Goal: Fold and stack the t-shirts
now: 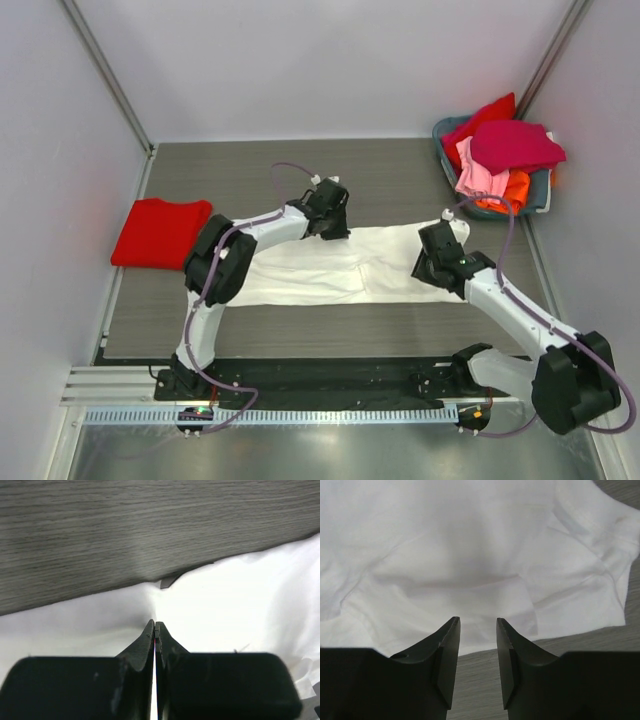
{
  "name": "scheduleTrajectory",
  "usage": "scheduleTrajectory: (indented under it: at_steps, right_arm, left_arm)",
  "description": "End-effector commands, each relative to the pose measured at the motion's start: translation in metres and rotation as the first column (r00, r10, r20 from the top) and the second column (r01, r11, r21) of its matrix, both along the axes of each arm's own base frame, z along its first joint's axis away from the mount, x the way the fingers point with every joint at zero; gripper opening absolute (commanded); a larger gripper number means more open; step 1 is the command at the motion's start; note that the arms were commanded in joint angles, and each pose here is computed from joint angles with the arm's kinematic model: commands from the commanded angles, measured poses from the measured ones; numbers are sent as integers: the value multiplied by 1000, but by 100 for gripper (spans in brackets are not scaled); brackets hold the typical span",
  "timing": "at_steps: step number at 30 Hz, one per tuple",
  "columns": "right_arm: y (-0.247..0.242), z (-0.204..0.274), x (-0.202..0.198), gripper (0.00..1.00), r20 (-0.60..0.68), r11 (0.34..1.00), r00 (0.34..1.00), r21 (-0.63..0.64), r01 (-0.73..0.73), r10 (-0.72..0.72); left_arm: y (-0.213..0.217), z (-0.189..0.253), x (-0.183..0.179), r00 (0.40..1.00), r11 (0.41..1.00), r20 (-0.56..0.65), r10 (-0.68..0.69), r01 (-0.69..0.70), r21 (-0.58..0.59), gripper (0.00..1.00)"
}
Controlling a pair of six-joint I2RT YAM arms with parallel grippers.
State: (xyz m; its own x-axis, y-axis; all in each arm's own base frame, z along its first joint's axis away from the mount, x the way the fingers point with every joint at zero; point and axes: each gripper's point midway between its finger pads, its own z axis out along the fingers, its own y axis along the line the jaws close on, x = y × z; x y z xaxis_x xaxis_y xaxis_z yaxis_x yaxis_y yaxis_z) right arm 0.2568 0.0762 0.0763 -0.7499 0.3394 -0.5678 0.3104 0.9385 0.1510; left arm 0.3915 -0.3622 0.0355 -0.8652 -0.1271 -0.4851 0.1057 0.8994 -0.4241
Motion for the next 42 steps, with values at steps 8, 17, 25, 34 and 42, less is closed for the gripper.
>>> scheduleTrajectory:
  at_steps: [8, 17, 25, 34, 42]
  right_arm:
    - [-35, -10, -17, 40, 65, 971, 970, -10, 237, -236]
    - [-42, -21, -17, 40, 64, 959, 958, -30, 283, -281]
    - [-42, -36, -20, 36, 43, 953, 953, -15, 301, -300]
    - [-44, -21, -21, 15, 107, 954, 948, 19, 300, -300]
    - [-37, -22, -25, 1, 89, 958, 954, 57, 281, -285]
  left_arm:
    - [-14, 99, -15, 966, 980, 252, -52, 99, -174, 25]
    - [-14, 98, -91, 983, 968, 173, -67, 106, -227, 45]
    - [-31, 73, -143, 999, 965, 30, -35, 42, -258, 41]
    - [-47, 58, -158, 998, 969, -16, -57, 51, -241, 37]
    - [-47, 40, -159, 998, 983, -63, -33, 21, -184, 38]
